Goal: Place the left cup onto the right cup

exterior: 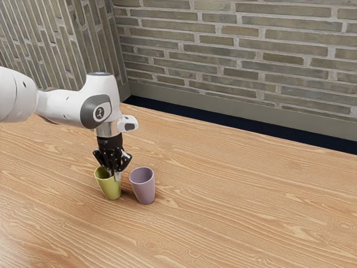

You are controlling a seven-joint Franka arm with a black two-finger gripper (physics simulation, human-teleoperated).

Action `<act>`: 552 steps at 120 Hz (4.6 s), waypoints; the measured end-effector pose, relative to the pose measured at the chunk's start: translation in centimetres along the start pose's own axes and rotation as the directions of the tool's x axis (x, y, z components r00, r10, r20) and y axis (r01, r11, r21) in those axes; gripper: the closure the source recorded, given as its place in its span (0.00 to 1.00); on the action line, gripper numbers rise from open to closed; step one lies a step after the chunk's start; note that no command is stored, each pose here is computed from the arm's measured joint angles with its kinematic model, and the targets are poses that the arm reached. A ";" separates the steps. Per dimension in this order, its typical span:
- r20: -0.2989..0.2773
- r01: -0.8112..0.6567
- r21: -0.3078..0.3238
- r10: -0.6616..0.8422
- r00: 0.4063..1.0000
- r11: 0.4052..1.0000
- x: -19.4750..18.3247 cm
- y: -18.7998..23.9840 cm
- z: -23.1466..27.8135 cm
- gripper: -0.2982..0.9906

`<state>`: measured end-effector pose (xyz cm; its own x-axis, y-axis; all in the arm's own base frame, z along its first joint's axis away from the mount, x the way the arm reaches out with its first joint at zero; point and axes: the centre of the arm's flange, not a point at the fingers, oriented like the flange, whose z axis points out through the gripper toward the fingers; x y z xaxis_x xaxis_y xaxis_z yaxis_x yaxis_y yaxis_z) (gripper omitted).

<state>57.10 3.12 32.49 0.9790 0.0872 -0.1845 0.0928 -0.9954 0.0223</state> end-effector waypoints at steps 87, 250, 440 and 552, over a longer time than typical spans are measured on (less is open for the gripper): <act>-0.039 0.012 0.014 -0.012 0.999 1.000 -0.9 0.3 -2.9 0.84; -0.039 -0.093 0.191 0.102 0.994 0.977 -5.0 9.8 -14.4 0.84; -0.023 -0.112 0.217 0.120 0.993 0.970 -1.2 15.6 -11.7 0.84; -0.016 -0.110 0.203 0.115 0.993 0.973 -0.6 16.1 -10.7 0.84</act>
<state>59.97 -12.55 43.50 0.9859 -0.0274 -0.1649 -0.0538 -0.9861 -0.1575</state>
